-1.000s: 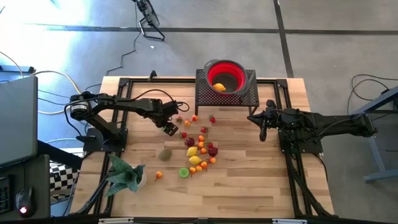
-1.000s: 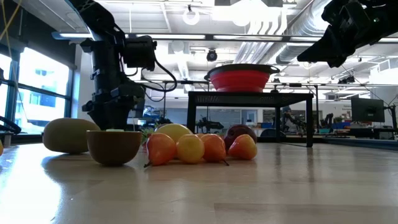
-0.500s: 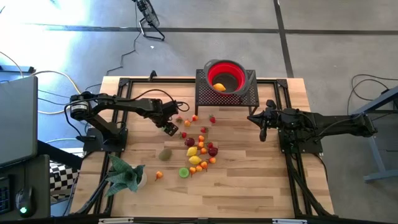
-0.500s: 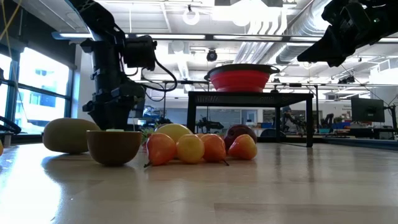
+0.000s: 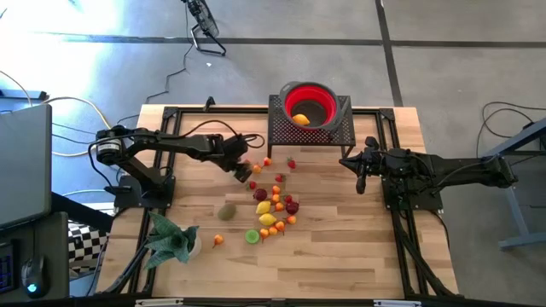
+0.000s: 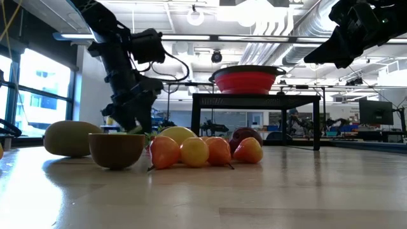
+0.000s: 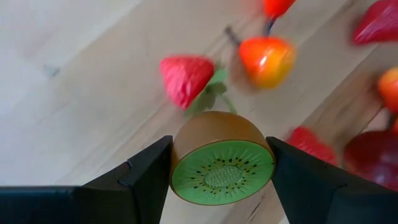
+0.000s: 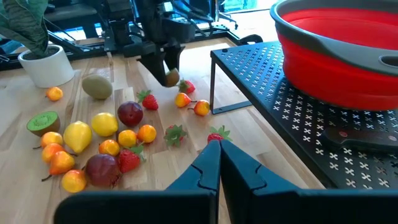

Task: Pick & Place Fruit
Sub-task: Put the half kiwi into the strainer on the shelf

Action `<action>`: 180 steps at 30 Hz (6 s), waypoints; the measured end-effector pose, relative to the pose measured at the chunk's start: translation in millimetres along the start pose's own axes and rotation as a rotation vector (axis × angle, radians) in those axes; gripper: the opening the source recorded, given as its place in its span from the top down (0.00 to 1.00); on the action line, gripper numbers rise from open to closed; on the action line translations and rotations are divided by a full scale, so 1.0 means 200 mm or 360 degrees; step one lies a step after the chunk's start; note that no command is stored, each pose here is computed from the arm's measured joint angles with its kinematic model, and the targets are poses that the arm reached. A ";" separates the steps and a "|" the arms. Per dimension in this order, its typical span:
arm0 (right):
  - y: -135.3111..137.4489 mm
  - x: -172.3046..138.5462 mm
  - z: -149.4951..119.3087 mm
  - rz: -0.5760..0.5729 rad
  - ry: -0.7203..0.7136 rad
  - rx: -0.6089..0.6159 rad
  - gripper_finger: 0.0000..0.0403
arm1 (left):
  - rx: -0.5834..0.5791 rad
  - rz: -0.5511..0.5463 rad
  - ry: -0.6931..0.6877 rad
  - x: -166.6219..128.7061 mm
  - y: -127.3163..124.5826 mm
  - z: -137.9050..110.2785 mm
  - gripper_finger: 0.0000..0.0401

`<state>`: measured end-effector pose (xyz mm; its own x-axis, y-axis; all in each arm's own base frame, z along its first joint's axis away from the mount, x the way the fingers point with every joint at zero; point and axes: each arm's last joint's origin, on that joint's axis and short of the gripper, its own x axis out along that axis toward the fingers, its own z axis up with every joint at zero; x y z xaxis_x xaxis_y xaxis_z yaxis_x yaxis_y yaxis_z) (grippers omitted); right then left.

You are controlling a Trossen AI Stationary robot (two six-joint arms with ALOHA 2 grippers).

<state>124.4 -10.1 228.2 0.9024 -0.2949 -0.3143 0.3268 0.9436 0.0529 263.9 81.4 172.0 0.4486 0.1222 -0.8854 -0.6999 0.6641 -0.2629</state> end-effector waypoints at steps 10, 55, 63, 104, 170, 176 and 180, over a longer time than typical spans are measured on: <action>0.00 0.00 0.00 0.0000 -0.0001 0.0000 0.99 | 0.0037 -0.0030 -0.0052 0.00 -0.01 0.02 0.40; 0.00 0.00 0.00 -0.0006 -0.0002 -0.0042 0.99 | 0.0632 -0.0291 -0.1148 -0.82 -0.43 0.67 0.40; 0.00 0.00 0.00 -0.0006 -0.0002 -0.0042 0.99 | 0.0627 -0.0290 -0.1143 -0.82 -0.43 0.66 0.40; 0.00 0.00 0.00 0.0000 -0.0001 -0.0041 0.99 | 0.0625 -0.0275 -0.1094 -0.81 -0.42 0.66 0.40; 0.00 0.00 -0.03 -0.0013 0.0089 -0.0068 0.99 | 0.0300 -0.0018 -0.0960 -0.24 -0.46 1.21 0.40; 0.00 0.00 -0.03 -0.0012 0.0089 -0.0068 0.99 | 0.0298 -0.0011 -0.0953 -0.22 -0.45 1.21 0.40; 0.00 0.00 -0.03 -0.0012 0.0089 -0.0068 0.99 | 0.0289 -0.0020 -0.0981 -0.23 -0.45 1.21 0.40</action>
<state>122.4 -10.0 223.0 0.8823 -0.2943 -0.3673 0.3202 0.9473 0.0102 441.8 194.5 329.7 0.7312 0.4793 -0.4854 -0.6114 0.7760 -0.1548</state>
